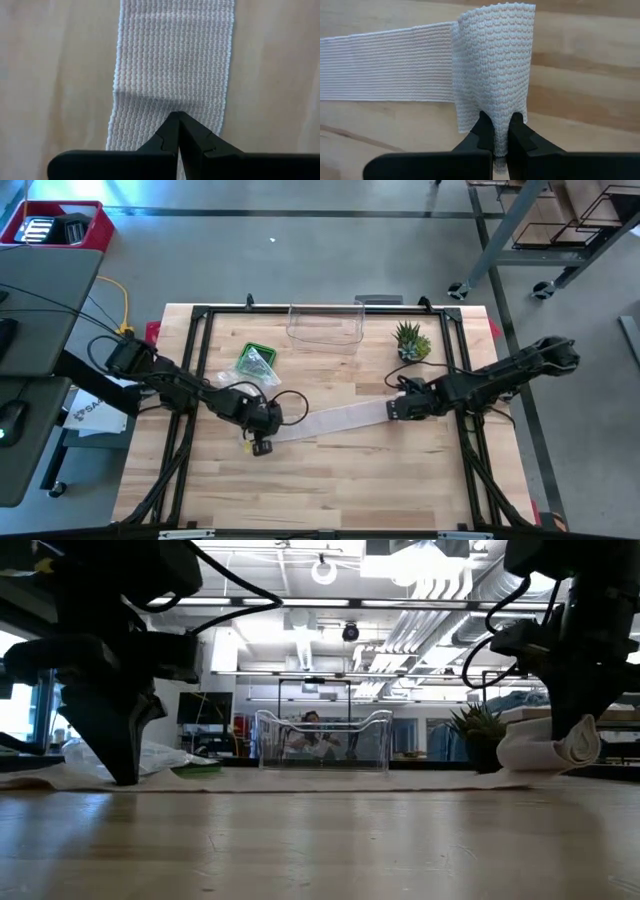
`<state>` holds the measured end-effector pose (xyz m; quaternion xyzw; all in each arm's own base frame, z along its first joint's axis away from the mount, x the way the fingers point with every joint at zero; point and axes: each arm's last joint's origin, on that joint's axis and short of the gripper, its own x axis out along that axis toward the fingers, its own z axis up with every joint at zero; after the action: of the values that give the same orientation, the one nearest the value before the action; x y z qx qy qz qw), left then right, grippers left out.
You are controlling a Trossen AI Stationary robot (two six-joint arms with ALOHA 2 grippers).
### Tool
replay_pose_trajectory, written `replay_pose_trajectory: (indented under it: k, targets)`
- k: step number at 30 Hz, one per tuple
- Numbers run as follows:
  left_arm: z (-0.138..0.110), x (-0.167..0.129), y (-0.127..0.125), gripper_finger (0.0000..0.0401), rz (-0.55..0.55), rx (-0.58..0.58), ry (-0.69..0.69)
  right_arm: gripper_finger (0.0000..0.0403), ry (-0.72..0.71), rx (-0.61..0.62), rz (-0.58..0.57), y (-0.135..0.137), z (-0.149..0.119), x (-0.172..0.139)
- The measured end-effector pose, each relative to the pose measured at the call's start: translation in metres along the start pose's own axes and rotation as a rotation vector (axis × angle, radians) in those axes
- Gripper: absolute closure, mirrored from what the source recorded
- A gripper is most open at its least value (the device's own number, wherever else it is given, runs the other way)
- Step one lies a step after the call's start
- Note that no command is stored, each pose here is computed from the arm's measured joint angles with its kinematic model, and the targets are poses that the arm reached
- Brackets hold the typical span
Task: Roll bandage
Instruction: Roll the bandage
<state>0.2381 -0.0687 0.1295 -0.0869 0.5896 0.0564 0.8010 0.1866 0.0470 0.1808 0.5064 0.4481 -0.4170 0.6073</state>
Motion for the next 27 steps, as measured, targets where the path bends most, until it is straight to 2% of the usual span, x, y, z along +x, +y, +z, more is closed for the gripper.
replay_pose_trajectory:
  k: [6,10,15,18,27]
  targets:
    - [0.004,-0.008,0.009,0.0401,0.015,0.097,-0.038,0.0398,-0.028,0.022,0.016,-0.001,-0.008,-0.001]
    - [0.006,-0.009,0.013,0.0401,-0.017,0.173,-0.029,0.0398,-0.052,0.012,0.010,0.000,-0.008,0.001]
    - [0.005,-0.010,0.014,0.0401,-0.022,0.093,-0.013,0.0398,-0.055,0.009,0.018,0.001,-0.007,0.001]
    - [0.009,-0.012,0.013,0.0401,-0.031,0.041,-0.052,0.0398,-0.052,0.006,0.046,0.004,-0.005,0.001]
    - [0.013,-0.013,0.012,0.0401,-0.008,0.003,-0.106,0.0398,-0.061,-0.074,0.053,0.008,0.012,0.003]
